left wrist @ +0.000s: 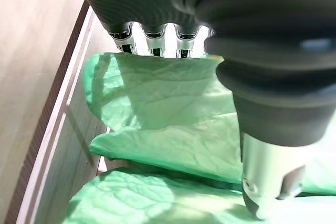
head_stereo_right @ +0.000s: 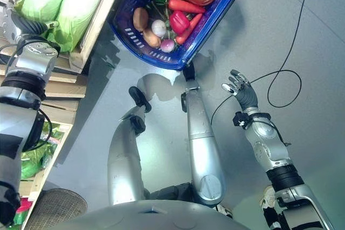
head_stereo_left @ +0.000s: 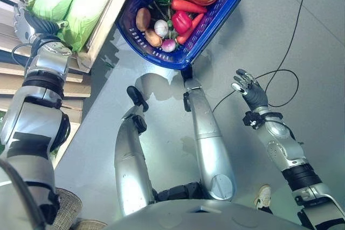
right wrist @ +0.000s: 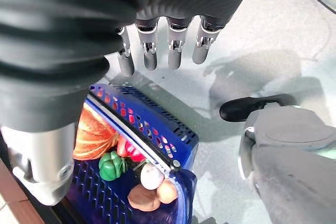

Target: Pick up fruits and vegetables into the basket

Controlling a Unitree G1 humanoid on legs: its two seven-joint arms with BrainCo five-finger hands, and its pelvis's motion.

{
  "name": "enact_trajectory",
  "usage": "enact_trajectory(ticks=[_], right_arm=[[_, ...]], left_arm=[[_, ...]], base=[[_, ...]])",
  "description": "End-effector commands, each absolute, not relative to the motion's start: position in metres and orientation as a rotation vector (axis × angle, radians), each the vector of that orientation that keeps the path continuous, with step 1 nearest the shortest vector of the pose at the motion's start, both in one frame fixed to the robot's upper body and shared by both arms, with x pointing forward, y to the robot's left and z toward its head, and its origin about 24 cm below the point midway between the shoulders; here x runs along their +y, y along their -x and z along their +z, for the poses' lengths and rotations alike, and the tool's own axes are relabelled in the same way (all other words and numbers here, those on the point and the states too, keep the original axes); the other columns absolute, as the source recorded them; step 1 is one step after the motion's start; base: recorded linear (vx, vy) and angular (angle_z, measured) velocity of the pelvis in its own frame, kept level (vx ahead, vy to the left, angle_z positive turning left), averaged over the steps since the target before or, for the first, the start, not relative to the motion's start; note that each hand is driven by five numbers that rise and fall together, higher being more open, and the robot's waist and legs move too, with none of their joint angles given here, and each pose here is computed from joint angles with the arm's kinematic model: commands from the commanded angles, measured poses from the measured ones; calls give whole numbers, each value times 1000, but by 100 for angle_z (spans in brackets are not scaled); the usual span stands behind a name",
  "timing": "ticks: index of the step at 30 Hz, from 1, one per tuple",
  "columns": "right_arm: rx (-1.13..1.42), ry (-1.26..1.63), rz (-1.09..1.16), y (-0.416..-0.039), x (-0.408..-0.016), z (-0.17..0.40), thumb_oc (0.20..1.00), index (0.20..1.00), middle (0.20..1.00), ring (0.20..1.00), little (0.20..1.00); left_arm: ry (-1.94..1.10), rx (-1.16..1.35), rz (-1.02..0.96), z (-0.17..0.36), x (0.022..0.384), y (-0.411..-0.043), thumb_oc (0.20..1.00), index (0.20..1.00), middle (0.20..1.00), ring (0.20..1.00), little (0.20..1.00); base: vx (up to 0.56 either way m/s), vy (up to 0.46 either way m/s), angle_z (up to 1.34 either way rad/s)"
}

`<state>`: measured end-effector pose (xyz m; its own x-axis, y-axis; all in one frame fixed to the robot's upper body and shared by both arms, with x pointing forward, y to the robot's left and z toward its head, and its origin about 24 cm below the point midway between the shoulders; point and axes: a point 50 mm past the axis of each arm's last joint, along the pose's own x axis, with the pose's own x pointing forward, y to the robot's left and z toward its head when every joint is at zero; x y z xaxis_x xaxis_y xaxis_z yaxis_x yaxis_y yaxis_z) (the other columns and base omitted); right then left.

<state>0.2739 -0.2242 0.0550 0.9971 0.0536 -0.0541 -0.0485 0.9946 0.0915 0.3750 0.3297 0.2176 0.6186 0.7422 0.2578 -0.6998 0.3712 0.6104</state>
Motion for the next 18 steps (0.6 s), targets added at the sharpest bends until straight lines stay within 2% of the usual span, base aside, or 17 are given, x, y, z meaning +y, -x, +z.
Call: enact_trajectory(ticks=[1,10,18], right_arm=[[56,-87,76,-268,-229,54,1000,1000,1000,1000,1000],[55,-98,74,-269,-233,52,1000,1000,1000,1000,1000],[57,-125,76,-271,-236,52,1000,1000,1000,1000,1000]], left_arm=[[-814,77,1040,239,359,-360,1000,1000,1000,1000,1000],[-952,146,1062,255,358,-361,1000,1000,1000,1000,1000],[-966,255,902,243,347,-372,1000,1000,1000,1000,1000]], base=[[2,23,-5],[4,16,-3],[1,8,-4]])
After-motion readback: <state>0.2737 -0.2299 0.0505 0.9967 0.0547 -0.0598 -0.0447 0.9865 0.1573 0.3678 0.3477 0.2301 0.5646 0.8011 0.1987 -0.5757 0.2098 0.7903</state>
